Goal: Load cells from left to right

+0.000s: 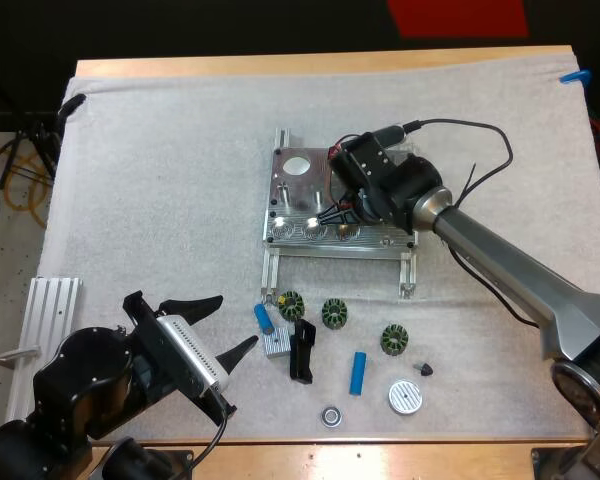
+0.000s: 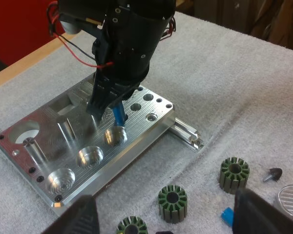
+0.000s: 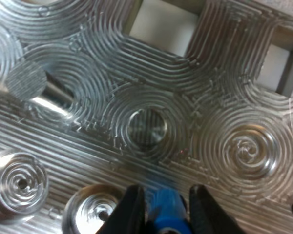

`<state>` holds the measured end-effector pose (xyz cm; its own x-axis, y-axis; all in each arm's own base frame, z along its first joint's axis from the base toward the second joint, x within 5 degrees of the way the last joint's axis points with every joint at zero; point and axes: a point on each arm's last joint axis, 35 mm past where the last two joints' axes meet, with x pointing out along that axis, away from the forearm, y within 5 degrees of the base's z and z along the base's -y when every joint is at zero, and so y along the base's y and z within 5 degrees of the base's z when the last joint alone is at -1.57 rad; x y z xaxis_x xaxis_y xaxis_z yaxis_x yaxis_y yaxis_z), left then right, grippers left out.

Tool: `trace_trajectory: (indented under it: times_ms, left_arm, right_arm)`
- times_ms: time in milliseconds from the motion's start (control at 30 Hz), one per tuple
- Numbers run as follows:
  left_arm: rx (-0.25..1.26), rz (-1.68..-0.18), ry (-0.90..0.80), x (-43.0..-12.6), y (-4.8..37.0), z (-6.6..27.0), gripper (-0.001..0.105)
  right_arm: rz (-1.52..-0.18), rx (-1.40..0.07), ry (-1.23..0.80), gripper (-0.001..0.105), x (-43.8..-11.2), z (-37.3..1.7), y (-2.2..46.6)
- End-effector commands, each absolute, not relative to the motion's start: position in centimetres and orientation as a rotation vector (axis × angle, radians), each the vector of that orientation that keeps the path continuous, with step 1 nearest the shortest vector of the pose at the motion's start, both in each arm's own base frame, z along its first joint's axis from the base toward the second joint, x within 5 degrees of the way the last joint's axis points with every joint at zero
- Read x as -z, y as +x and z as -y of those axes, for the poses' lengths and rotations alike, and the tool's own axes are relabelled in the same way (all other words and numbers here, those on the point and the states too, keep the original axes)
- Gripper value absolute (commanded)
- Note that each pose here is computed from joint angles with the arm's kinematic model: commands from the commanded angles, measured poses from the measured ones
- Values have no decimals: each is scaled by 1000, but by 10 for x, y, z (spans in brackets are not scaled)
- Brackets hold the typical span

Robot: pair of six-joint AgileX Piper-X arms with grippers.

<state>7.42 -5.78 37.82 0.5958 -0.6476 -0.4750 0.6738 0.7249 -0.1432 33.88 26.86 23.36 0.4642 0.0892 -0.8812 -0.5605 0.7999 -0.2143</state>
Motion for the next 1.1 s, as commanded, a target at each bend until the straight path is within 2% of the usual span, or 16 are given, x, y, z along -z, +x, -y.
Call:
trace_trajectory:
  times_ms: [0,833,1067]
  left_arm:
    - [758,-511,52,-380,74,57,58]
    - [760,-509,57,-380,74,57,58]
    - [760,-509,57,-380,74,57,58]
  right_arm:
    - [-1015,-402,-532,0,-235,-267,337]
    - [-1082,-344,-582,0,-224,-259,330]
    - [-1098,-422,-520,0,-224,-263,330]
